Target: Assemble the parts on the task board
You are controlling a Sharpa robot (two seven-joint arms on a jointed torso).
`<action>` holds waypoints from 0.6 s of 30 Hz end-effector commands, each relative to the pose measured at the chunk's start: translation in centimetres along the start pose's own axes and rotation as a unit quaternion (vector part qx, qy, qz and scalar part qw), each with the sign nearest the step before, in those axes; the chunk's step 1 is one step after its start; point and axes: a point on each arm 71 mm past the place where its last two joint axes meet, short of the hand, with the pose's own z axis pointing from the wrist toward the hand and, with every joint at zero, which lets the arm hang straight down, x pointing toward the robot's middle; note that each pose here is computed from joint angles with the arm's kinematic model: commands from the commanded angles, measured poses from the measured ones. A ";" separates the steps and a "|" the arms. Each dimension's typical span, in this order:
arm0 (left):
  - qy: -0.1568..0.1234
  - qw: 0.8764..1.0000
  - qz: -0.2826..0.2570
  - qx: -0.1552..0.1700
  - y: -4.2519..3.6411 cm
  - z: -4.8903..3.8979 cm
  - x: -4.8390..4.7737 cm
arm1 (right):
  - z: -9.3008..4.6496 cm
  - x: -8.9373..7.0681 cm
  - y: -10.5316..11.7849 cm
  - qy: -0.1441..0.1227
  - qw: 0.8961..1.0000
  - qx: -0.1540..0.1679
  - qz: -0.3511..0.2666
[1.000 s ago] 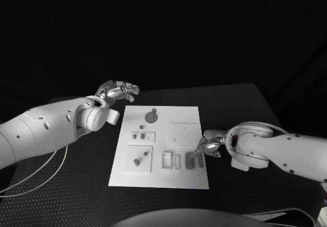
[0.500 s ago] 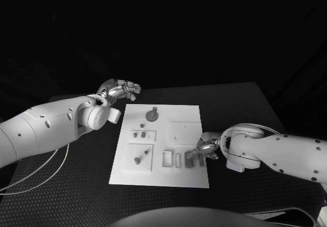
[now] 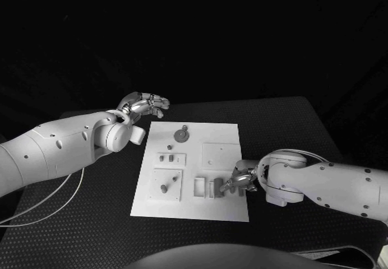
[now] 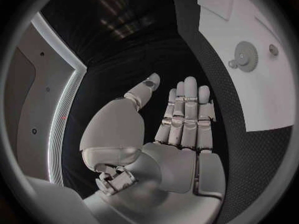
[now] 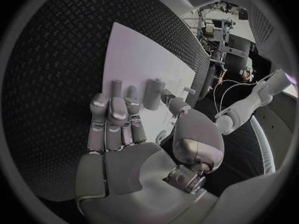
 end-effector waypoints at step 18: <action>0.012 1.000 -0.006 0.001 -0.10 0.09 0.43 | 1.2 0.1 1.4 -0.006 1.000 -0.005 -0.011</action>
